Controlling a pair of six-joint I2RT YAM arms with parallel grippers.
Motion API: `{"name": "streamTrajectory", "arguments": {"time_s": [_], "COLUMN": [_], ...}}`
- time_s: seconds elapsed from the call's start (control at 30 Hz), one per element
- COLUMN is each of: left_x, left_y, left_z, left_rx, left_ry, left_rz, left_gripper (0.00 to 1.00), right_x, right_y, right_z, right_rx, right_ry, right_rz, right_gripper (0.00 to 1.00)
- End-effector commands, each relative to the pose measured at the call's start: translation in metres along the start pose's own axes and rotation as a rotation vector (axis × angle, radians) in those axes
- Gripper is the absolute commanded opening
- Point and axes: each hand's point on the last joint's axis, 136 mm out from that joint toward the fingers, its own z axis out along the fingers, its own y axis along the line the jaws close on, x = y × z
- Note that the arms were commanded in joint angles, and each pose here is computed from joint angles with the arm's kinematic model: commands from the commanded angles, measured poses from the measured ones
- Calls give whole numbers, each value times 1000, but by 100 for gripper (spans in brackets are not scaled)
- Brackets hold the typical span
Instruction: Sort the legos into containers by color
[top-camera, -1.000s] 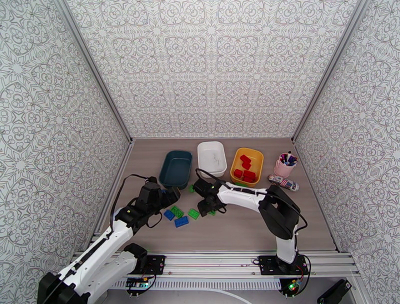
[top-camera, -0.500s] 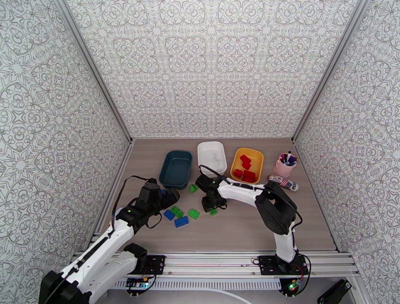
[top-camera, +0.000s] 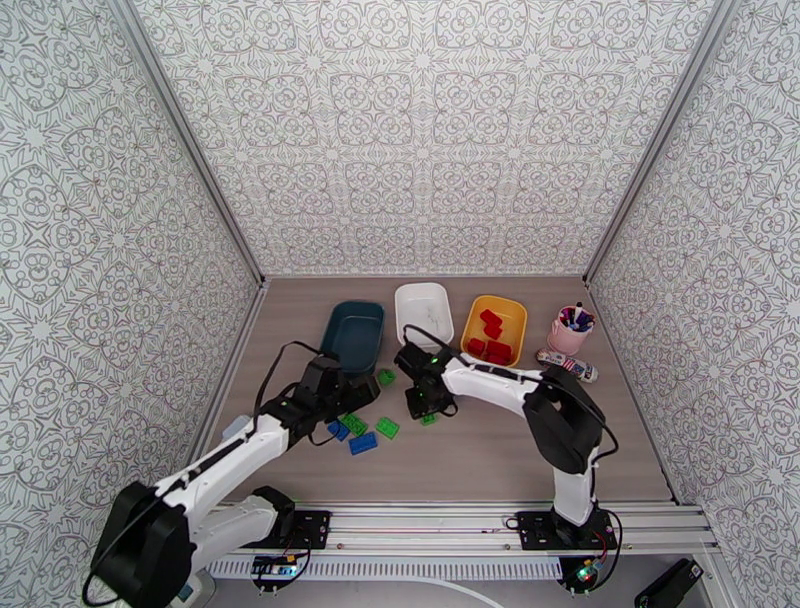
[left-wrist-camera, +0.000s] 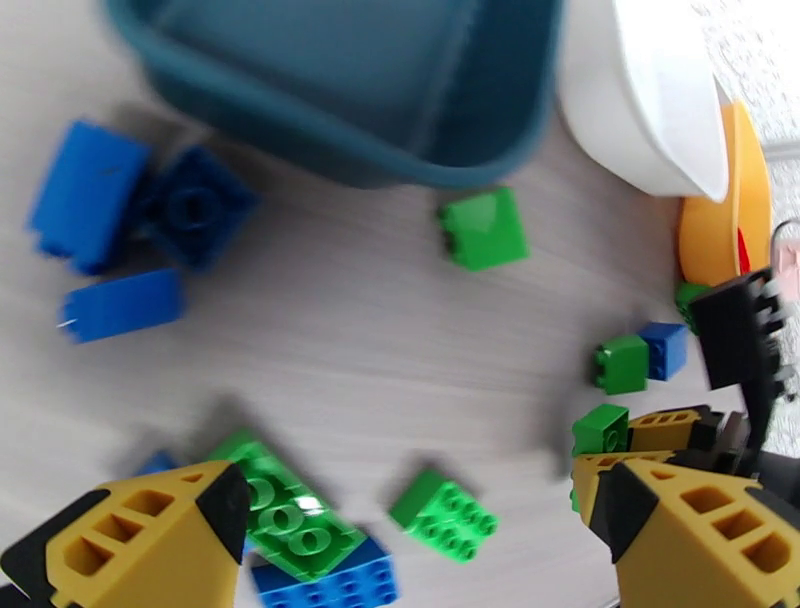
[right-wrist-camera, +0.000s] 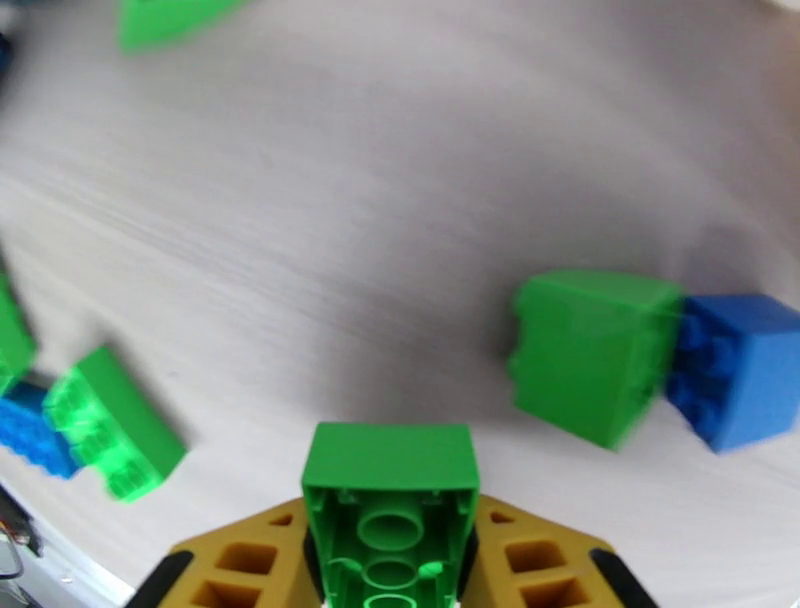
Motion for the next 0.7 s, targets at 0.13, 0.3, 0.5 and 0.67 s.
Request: {"name": "streamTrajectory", "arguments": {"time_s": [0.13, 0.3, 0.5, 0.67], "left_x": [-40, -71, -75, -58], "left_y": [-90, -124, -123, -95], "left_z": [5, 7, 8, 9], "left_rx": [266, 327, 336, 275], "left_ry": [-10, -21, -29, -21], "left_rz": [42, 54, 14, -9], "left_gripper": [99, 99, 99, 99], "right_x": [-67, -123, -178, -191], "right_y": [-25, -54, -75, -72], "right_z": [-68, -90, -103, -114], "right_rx": [-70, -69, -50, -63], "right_ry": [-168, -247, -302, -313], "right_rz": [126, 208, 250, 233], "right_gripper": [35, 35, 55, 67]}}
